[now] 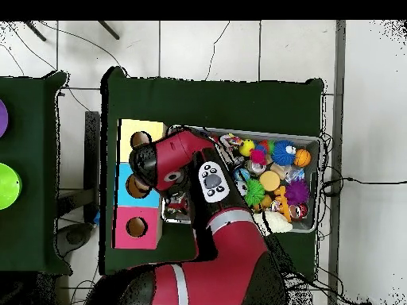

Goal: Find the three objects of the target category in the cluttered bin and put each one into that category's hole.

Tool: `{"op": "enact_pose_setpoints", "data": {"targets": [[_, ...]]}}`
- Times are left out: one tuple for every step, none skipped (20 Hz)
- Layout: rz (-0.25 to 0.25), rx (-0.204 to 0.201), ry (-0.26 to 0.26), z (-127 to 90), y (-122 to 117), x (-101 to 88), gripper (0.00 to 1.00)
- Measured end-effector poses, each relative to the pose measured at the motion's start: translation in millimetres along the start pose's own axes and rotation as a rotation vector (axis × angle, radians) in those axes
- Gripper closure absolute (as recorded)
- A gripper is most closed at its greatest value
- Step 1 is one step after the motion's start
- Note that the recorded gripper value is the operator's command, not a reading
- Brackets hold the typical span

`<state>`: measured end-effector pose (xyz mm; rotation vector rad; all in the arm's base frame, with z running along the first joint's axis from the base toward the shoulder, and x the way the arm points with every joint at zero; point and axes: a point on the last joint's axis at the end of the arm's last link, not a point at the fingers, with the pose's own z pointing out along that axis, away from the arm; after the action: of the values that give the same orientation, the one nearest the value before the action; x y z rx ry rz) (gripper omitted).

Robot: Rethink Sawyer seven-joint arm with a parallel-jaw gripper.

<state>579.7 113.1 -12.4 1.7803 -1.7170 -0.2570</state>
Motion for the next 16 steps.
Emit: {"op": "enact_pose_setpoints", "data": {"targets": [[0.0,-0.003,-0.001,2.0,-0.3,0.5,0.0],[-0.001,-0.008,-0.002,4.7,-0.4,0.1,0.0],[-0.002,-0.013,-0.003,7.3,-0.5,-0.3,0.0],[-0.004,-0.017,-0.003,9.9,-0.5,-1.4,0.0],[-0.006,-0.02,-0.003,11.9,-0.4,-2.4,0.0],[-0.007,-0.024,-0.004,13.8,-0.3,-3.4,0.0],[-0.009,-0.028,-0.004,16.5,-0.2,-4.5,0.0],[-0.011,-0.032,-0.004,18.8,-0.2,-5.5,0.0],[-0.013,-0.036,-0.004,21.1,0.0,-6.5,0.0],[-0.014,-0.038,-0.004,22.5,0.0,-7.3,0.0],[-0.016,-0.041,-0.004,24.5,0.1,-8.0,0.0],[-0.017,-0.043,-0.004,25.6,0.2,-8.5,0.0],[-0.019,-0.047,-0.004,28.2,0.3,-9.6,0.0],[-0.019,-0.048,-0.004,28.7,0.3,-9.9,0.0],[-0.02,-0.05,-0.004,30.0,0.4,-10.4,0.0],[-0.021,-0.052,-0.004,31.2,0.5,-10.9,0.0]]}}
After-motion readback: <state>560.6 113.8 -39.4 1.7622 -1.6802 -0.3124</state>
